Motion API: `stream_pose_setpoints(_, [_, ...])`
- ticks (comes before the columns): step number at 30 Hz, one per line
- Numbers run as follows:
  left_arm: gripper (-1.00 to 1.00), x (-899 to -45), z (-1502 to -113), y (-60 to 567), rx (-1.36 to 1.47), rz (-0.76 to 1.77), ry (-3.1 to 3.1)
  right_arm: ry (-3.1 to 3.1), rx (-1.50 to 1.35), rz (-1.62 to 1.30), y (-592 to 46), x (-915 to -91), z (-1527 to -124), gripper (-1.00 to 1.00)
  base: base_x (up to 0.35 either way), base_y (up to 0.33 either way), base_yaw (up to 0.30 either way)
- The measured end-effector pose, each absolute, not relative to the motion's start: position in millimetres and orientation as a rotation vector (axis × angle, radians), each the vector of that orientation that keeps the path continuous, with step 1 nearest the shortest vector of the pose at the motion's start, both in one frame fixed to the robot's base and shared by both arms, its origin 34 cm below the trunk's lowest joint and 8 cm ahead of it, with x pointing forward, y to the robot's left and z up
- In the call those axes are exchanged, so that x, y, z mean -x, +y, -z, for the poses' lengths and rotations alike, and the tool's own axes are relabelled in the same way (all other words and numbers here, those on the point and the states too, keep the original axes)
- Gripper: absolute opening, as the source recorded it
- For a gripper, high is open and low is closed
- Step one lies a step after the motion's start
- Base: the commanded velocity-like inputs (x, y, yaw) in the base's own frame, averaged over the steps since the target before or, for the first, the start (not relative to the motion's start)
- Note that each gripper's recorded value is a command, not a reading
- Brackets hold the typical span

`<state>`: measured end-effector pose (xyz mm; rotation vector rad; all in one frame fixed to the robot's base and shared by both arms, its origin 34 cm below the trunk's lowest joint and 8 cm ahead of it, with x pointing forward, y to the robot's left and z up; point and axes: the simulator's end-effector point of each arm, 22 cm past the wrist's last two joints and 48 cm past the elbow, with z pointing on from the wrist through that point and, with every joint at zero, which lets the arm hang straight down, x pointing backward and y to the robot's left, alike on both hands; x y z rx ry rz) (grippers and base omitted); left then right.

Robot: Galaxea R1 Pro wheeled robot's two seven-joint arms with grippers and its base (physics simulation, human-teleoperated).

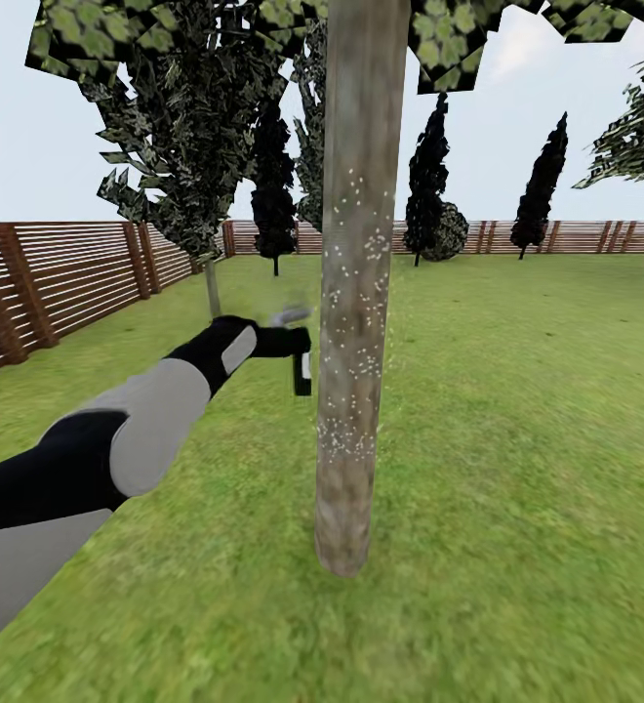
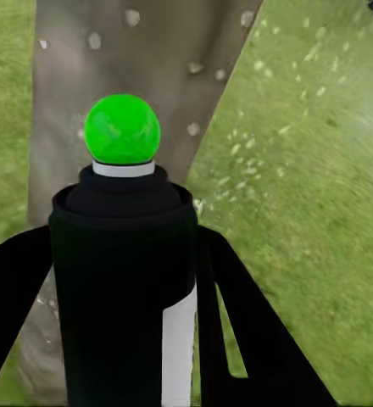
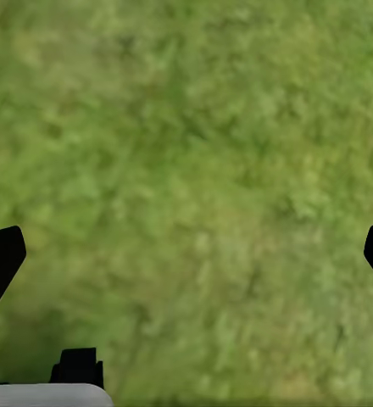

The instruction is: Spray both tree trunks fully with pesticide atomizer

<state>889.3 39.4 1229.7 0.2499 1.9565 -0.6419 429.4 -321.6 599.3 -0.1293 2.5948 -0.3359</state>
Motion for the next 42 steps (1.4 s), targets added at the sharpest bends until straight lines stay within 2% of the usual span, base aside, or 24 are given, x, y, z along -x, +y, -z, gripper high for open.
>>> stream_pose_setpoints(7, [-1.00, -878.1, -1146.2, 37.3, -0.228, 0.645, 2.017, 2.594, 0.128, 0.336, -321.5, -429.5, -599.5, 1.00, 0.000, 0.000, 0.000])
stream_pose_setpoints(9, [-1.00, -874.6, -1118.8, 44.8, -0.310, 0.542, 2.039, 2.595, 0.128, 0.336, -321.6, -429.4, -599.4, 1.00, 0.000, 0.000, 0.000])
stream_pose_setpoints(13, [-1.00, -861.7, -1074.5, 47.1, -0.328, 0.523, 2.087, 2.594, 0.128, 0.336, -321.5, -429.5, -599.4, 1.00, 0.000, 0.000, 0.000])
stream_pose_setpoints(19, [-1.00, -811.3, -943.0, 55.0, -0.256, 0.506, 2.084, 2.593, 0.129, 0.329, -317.9, -430.0, -599.4, 1.00, -0.004, 0.014, 0.000])
stream_pose_setpoints(23, [-1.00, -815.3, -949.6, 55.6, -0.253, 0.495, 2.015, 2.592, 0.127, 0.292, -296.9, -430.8, -598.2, 1.00, -0.007, 0.287, 0.000])
stream_pose_setpoints(33, [-1.00, -815.5, -949.9, 55.7, -0.254, 0.494, 2.014, 2.593, 0.127, 0.287, -295.0, -430.9, -598.1, 1.00, 0.000, 0.349, -0.015])
stream_pose_setpoints(42, [-1.00, -815.4, -949.9, 55.6, -0.257, 0.493, 2.014, 2.592, 0.127, 0.288, -295.1, -430.9, -598.2, 1.00, 0.000, 0.350, -0.260])
